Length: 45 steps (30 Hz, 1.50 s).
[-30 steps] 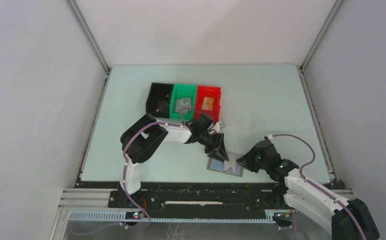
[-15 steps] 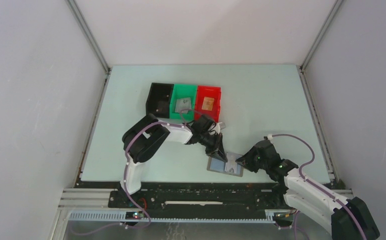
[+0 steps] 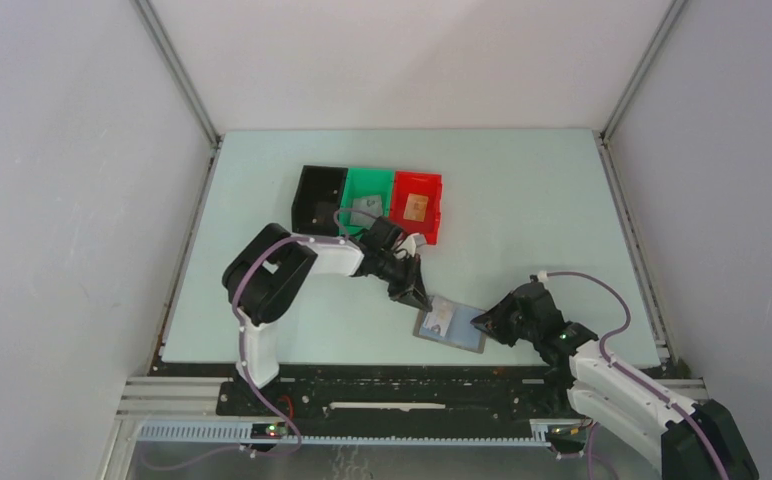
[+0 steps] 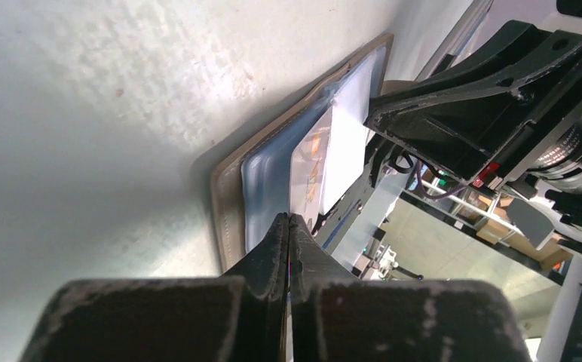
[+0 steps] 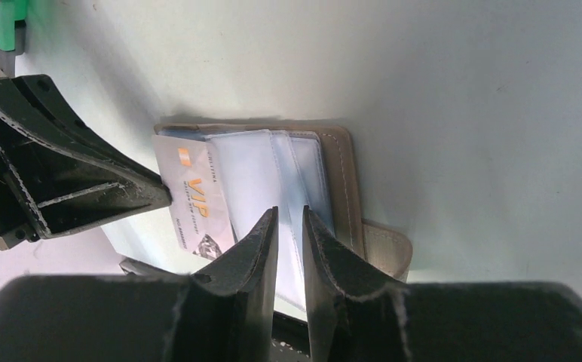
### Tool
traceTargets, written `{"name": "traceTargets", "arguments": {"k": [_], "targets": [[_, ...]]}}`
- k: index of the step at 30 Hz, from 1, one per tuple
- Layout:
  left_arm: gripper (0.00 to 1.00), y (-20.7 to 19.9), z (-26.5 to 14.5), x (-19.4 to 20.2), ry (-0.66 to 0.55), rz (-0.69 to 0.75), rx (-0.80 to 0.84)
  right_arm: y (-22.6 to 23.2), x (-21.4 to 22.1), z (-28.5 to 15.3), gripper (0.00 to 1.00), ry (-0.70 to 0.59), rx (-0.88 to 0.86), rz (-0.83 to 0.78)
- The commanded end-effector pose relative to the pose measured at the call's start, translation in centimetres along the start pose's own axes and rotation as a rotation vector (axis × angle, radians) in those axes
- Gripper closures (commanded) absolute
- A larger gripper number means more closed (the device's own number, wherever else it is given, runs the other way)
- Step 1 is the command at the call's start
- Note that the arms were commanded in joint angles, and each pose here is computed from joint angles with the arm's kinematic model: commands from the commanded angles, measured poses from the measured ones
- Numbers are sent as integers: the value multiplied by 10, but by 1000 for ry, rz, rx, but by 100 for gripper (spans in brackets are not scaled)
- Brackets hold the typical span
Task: Take the credit cards out of the card holder
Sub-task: Remove the credit card from the card holder.
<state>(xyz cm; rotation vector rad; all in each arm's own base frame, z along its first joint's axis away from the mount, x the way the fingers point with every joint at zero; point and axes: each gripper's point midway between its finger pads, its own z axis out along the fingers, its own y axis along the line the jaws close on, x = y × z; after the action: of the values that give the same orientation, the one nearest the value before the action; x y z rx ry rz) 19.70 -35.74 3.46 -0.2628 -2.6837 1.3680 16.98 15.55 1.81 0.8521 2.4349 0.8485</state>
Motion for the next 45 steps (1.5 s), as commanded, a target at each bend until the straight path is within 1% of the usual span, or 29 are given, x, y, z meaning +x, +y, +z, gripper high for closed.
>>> {"name": "traceTargets", "arguments": {"k": [1,11,13,15,20,22,25,28,34,37,45], "targets": [[100,-4,-16,5,-13,59,-3,-36,6,2,73,10,119,6],[100,-13,-21,7,-6,76,23,-32,3,1,73,10,108,3],[100,-12,-20,7,-6,75,23,-28,0,-2,75,-2,108,3],[100,-12,-19,7,-5,73,25,-15,-6,-8,75,-36,71,-8],[100,-14,-20,6,-11,77,24,37,-32,-37,70,-161,-112,-47],[100,-14,-21,6,-13,77,25,54,-37,-44,69,-179,-172,-66],[100,-13,-19,6,-8,74,23,77,-27,-45,67,-105,-243,-87],[100,-11,-18,5,-7,67,17,97,-13,-34,67,-8,-298,-118],[100,-9,-18,5,-9,66,12,90,14,-4,67,143,-223,-138],[100,-10,-18,5,-8,68,14,93,19,1,66,167,-234,-146],[100,-9,-17,5,-2,70,18,84,22,11,66,180,-189,-146]]}}
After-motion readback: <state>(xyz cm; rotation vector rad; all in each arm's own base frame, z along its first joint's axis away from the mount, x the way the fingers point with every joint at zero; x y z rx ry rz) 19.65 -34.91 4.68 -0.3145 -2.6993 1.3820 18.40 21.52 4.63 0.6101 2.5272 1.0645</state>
